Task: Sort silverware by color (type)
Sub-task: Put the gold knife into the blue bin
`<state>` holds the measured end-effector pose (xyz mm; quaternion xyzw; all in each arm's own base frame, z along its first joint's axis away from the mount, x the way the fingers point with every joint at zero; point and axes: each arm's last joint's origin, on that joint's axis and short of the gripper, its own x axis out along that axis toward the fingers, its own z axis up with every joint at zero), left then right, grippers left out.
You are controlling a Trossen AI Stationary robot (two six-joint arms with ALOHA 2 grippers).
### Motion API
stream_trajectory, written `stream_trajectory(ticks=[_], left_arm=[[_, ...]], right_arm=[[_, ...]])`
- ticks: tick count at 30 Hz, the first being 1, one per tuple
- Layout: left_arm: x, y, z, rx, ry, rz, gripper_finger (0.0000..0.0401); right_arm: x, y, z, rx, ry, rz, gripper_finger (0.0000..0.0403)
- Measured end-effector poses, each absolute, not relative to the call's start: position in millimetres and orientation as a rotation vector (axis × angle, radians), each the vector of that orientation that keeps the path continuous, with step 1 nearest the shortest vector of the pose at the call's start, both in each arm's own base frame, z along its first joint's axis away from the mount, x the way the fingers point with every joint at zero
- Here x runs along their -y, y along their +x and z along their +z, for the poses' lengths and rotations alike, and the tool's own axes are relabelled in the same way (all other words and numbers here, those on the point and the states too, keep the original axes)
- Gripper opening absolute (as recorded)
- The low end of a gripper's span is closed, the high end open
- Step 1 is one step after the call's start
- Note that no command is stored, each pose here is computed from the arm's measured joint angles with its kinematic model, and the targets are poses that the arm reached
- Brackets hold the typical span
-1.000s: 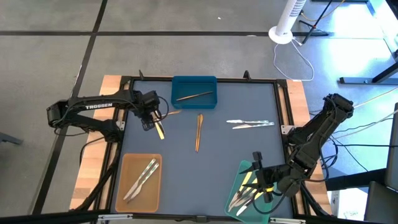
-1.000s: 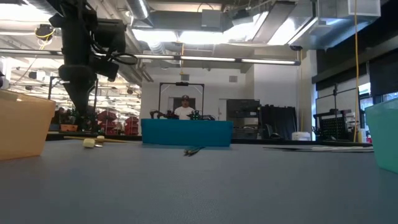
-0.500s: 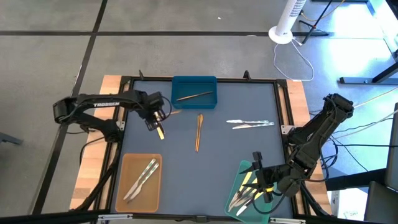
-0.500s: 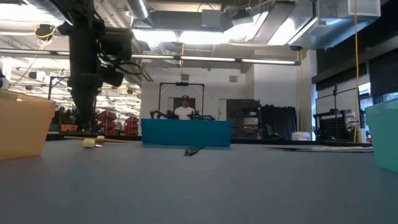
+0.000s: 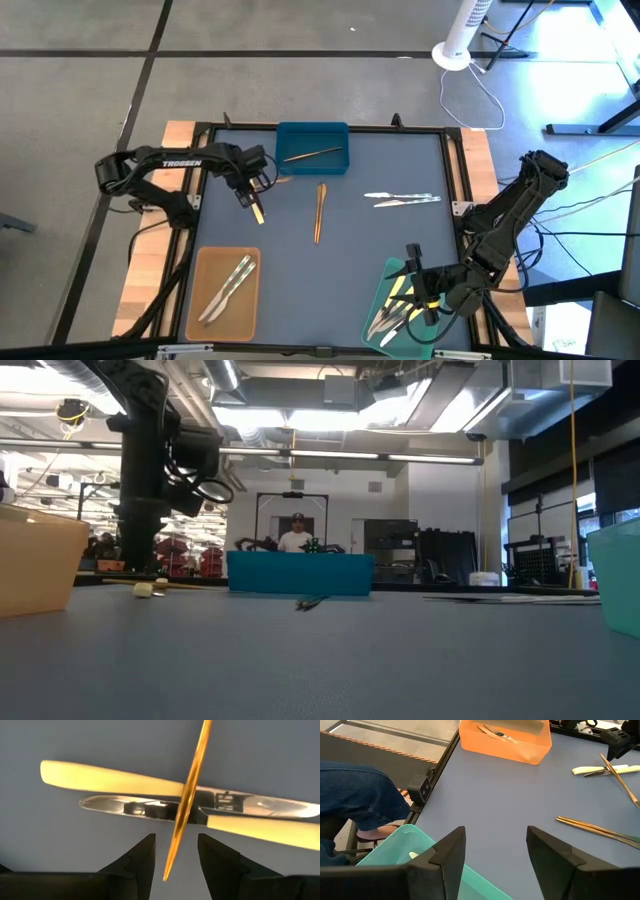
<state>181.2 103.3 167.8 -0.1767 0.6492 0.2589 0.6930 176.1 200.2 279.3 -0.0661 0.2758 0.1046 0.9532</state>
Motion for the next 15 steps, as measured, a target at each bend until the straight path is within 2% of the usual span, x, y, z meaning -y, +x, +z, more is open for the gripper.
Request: stream_trajectory(ticks=[15], left_arm=[[-109.2,186.4,140.7,-1.588,-0.426,0.539,0.0142]], right_arm=[[-200.1,176.0,279.2,-0.561,-0.134,0.212,0.0200]])
